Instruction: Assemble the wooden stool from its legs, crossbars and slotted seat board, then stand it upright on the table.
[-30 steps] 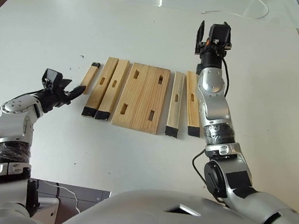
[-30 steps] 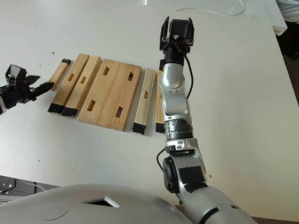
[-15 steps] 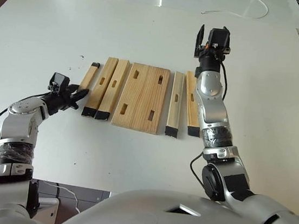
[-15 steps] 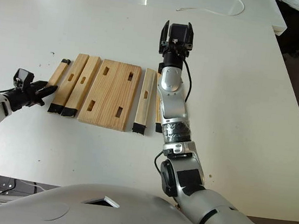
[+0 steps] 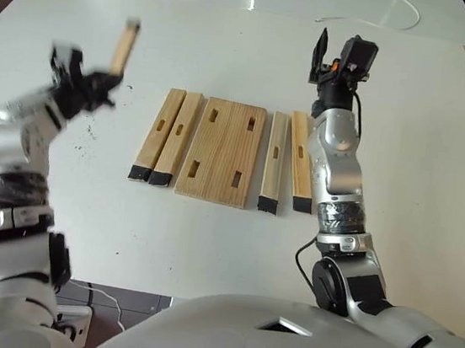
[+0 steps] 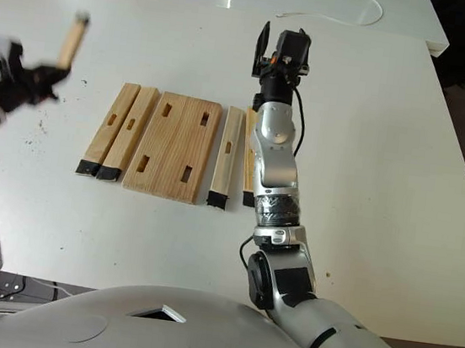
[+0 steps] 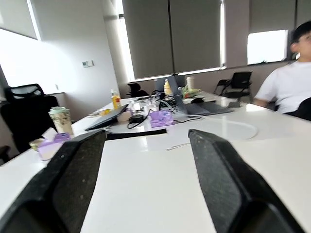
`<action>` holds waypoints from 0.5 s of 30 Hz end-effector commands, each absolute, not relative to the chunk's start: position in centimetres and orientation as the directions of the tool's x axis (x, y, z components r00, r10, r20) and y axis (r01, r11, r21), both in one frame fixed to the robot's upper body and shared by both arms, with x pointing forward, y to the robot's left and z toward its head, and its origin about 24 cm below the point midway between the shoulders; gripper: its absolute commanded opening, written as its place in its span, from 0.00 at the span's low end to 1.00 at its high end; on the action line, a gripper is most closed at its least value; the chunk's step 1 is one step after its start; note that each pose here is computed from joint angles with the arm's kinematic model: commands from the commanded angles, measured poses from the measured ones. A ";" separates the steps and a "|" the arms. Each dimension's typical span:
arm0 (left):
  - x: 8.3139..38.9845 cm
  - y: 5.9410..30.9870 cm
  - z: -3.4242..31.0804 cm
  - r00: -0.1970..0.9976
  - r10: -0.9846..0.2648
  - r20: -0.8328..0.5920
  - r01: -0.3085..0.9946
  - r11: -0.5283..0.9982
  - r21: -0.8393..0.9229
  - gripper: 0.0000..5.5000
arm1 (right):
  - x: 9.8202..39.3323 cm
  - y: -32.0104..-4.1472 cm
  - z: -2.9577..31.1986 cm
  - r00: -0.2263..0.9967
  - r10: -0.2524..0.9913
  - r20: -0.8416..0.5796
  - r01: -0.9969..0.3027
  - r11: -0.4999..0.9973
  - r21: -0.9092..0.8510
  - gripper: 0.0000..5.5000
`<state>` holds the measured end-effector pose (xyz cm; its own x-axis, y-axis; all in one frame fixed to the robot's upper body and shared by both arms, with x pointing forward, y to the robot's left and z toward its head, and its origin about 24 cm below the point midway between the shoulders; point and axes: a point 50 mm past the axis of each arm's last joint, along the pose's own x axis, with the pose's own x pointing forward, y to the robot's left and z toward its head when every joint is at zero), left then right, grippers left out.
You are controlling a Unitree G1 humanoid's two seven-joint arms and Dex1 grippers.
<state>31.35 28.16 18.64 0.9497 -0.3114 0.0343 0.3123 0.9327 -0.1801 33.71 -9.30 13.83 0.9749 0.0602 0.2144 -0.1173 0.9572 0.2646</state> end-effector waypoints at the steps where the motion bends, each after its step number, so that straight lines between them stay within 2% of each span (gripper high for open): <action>1: 31.7 22.3 22.7 0.827 -0.498 0.260 0.554 0.801 -0.226 0.24 | 35.5 -10.2 18.7 0.889 0.336 0.311 -0.436 0.830 0.348 0.57; 4: 32.1 21.3 23.1 0.804 -0.504 0.317 0.586 0.764 -0.270 0.24 | 36.7 -10.9 20.5 0.829 0.474 0.297 -0.557 0.744 0.369 0.57; 9: 31.6 17.6 23.8 0.659 -0.632 0.409 0.748 0.610 -0.262 0.24 | 36.7 -13.0 24.1 0.743 0.579 0.335 -0.643 0.757 0.117 0.57; 12: 31.3 15.5 22.9 0.555 -0.731 0.398 0.831 0.511 -0.221 0.24 | 36.4 -13.4 25.9 0.646 0.703 0.296 -0.739 0.674 0.012 0.57; 15: 30.7 14.6 22.0 0.468 -0.798 0.379 0.883 0.428 -0.191 0.24 | 35.9 -13.7 26.4 0.551 0.799 0.241 -0.825 0.565 0.013 0.57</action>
<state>31.23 15.01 22.54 0.5271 -0.7538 0.3923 0.8495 0.4801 -0.2188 36.29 -13.76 25.74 0.6275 0.7236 0.2876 -0.7578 0.6524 0.0121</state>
